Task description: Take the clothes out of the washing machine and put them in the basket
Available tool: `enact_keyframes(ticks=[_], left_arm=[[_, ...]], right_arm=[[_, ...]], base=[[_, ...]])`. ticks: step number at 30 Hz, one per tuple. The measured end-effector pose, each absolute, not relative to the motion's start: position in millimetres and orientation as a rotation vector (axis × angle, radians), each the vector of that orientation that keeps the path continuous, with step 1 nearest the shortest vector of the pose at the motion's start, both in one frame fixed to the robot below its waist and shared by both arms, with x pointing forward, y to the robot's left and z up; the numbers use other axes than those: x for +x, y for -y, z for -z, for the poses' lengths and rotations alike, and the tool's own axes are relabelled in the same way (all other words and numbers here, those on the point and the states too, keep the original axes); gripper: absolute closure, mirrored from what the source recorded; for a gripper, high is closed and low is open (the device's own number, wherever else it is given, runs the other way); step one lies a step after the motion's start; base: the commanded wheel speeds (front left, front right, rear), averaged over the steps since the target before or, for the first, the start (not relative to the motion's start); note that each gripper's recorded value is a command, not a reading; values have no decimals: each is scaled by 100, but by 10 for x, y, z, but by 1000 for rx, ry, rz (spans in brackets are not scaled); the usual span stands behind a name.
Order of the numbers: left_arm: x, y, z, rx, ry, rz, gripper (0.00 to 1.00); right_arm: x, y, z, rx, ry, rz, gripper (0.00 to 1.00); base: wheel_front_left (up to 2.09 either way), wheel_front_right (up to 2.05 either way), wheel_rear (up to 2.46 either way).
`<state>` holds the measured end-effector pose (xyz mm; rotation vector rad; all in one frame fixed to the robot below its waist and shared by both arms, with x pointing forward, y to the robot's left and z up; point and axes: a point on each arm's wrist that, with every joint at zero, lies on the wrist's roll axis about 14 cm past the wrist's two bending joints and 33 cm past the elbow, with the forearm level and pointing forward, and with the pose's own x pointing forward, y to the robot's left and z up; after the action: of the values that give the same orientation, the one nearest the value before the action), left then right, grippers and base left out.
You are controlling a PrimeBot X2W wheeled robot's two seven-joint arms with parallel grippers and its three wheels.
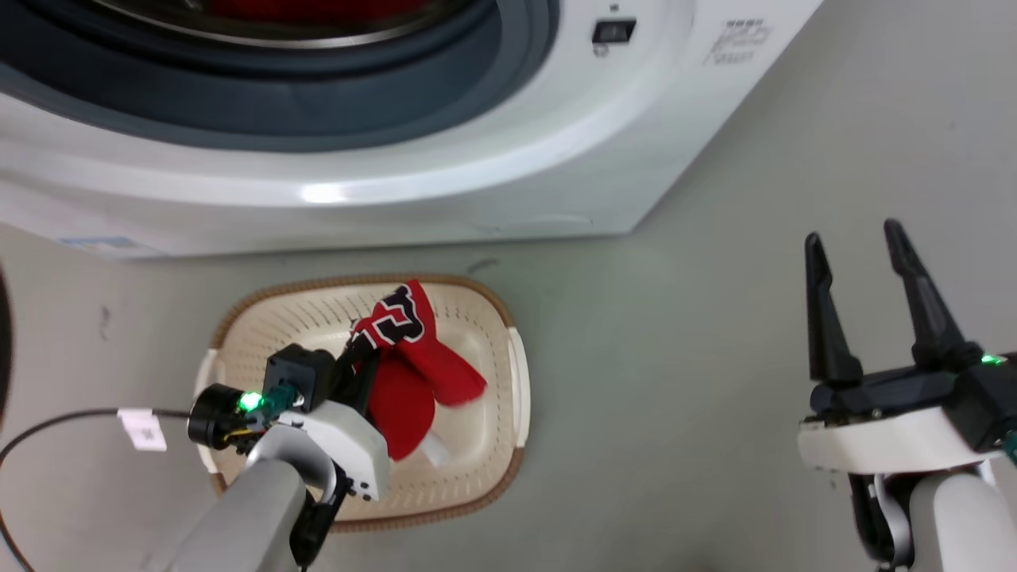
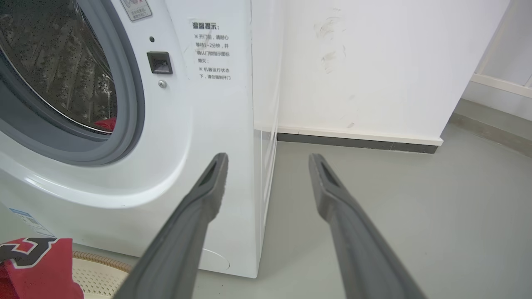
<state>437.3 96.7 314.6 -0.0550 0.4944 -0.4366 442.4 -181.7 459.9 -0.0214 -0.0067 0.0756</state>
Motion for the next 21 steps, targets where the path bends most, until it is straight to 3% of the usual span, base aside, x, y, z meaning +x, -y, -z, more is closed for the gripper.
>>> enact_keyframes(ticks=[10,21], left_arm=[[4323,-987,-1986,-8,-805,440,100],[4073,-974,-1132,110,-1063,511,100]], right_arm=[[4633,2030,-4129,-22,-83,-21,0],[4710,2190,-3618,-39,-184,15,0]], base=[[0,0,0],[0,0,0]])
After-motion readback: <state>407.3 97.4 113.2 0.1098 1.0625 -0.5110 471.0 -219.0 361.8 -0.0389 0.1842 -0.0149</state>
